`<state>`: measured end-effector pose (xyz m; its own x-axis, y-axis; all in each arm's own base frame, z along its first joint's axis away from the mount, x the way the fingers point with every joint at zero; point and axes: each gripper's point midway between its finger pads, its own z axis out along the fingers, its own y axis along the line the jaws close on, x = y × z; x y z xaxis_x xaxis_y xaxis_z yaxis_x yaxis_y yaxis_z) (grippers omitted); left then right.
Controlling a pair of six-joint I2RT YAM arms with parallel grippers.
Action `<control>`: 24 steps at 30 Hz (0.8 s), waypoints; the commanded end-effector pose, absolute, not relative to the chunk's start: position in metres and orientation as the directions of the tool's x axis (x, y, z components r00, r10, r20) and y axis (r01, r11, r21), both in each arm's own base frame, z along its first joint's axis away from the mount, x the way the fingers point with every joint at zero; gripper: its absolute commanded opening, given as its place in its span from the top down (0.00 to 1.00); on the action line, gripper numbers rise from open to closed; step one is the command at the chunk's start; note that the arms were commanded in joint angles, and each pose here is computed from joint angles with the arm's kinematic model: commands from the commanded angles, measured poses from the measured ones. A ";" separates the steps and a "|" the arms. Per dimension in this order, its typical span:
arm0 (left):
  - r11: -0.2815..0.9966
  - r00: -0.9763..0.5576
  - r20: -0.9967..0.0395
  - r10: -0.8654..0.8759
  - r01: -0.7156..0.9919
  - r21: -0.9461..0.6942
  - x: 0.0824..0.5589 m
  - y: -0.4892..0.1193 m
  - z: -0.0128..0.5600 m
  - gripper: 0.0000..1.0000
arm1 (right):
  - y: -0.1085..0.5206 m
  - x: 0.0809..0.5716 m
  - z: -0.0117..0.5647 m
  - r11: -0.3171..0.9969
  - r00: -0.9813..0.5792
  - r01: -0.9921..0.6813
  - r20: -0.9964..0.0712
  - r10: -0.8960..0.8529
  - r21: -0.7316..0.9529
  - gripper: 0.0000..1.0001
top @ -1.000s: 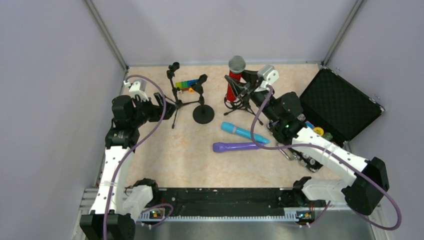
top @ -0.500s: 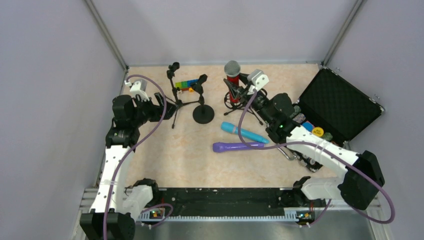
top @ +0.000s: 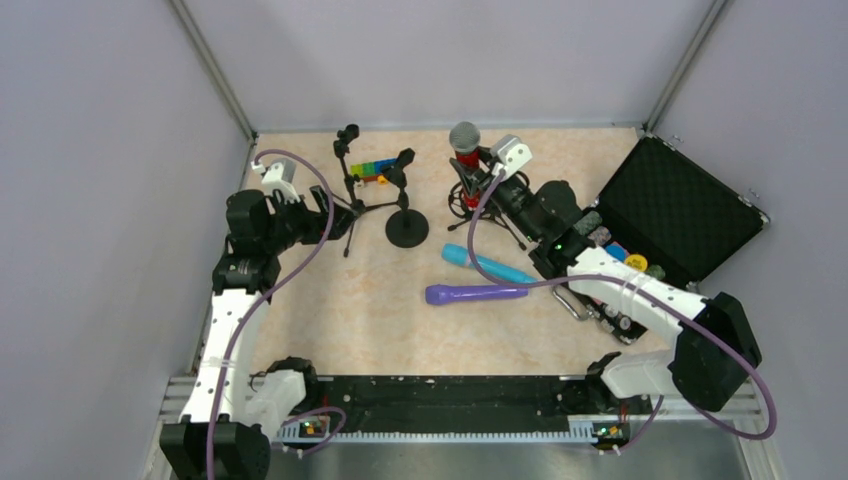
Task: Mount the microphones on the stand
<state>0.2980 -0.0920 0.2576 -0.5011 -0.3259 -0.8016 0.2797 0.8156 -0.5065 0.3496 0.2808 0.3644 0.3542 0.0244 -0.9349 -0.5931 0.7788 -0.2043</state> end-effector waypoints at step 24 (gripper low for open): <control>0.803 -0.466 -0.822 -0.326 0.323 -0.501 0.302 -0.096 0.269 0.08 | 0.282 0.368 0.379 0.804 0.417 -0.568 -0.904 0.098 -0.175 1.00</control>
